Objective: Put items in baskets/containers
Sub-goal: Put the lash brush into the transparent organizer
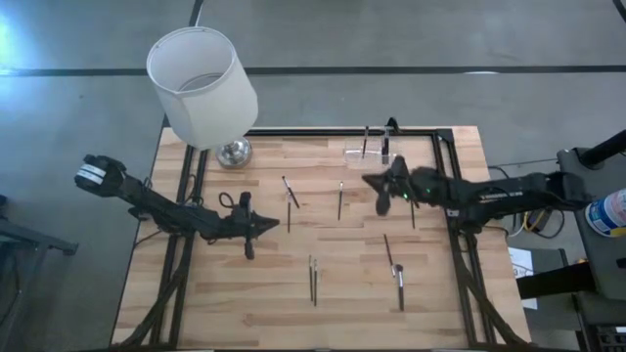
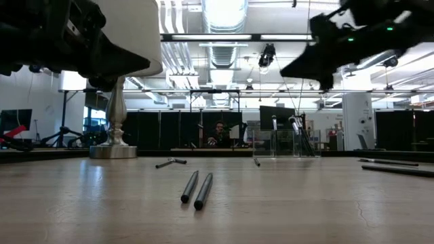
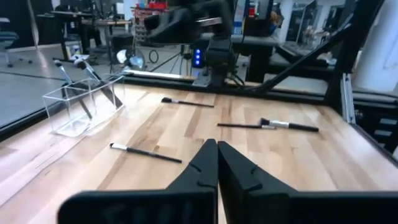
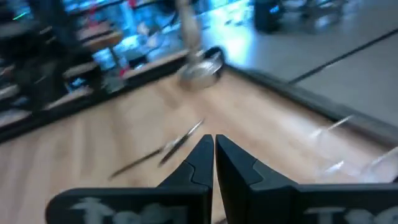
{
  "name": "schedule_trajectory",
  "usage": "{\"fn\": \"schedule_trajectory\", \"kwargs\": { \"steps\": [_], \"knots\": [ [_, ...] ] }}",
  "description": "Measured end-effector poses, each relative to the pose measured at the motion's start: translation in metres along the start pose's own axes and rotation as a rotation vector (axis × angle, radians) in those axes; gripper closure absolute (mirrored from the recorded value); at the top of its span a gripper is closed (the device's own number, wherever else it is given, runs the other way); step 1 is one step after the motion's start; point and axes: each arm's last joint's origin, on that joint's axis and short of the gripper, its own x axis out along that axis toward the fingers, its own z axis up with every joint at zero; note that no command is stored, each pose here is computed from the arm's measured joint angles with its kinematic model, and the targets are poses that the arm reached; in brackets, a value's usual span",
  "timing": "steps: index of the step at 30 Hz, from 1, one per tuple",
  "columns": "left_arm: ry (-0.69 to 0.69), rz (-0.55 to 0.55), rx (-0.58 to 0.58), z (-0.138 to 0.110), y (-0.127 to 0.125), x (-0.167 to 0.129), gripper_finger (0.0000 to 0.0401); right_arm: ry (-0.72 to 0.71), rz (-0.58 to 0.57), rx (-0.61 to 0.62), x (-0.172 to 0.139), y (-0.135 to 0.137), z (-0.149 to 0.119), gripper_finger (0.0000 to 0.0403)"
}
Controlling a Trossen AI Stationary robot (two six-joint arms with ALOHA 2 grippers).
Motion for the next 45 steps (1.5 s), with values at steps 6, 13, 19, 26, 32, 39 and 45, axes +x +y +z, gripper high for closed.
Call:
{"fn": "schedule_trajectory", "kwargs": {
  "steps": [6, 13, 19, 26, 32, 39, 45],
  "knots": [
    [0.024, 0.004, 0.006, -0.002, 0.000, 0.000, 0.0400, 0.262, -0.203, 0.108, -0.029, -0.003, -0.032, 0.0390],
    [0.015, 0.002, 0.001, 0.000, -0.001, 0.001, 0.0401, 0.483, -0.544, 0.260, -0.052, -0.014, -0.047, 0.0390],
    [0.005, 0.002, -0.010, 0.005, -0.003, 0.004, 0.0401, 0.589, -0.730, 0.321, -0.055, -0.027, -0.056, 0.0390],
    [0.021, 0.003, -0.003, 0.004, -0.003, 0.005, 0.0401, 0.678, -0.838, 0.396, -0.050, -0.053, -0.058, 0.0365],
    [0.031, 0.004, 0.002, 0.003, -0.003, 0.005, 0.0401, 0.695, -0.777, 0.443, -0.044, -0.066, -0.055, 0.0325],
    [0.031, 0.004, 0.001, 0.003, -0.003, 0.005, 0.0401, 0.764, -0.809, 0.452, -0.043, -0.077, -0.066, 0.0327],
    [0.031, 0.004, 0.001, 0.003, -0.003, 0.005, 0.0401, 0.751, -0.765, 0.475, -0.036, -0.083, -0.073, 0.0340]
  ]
}}
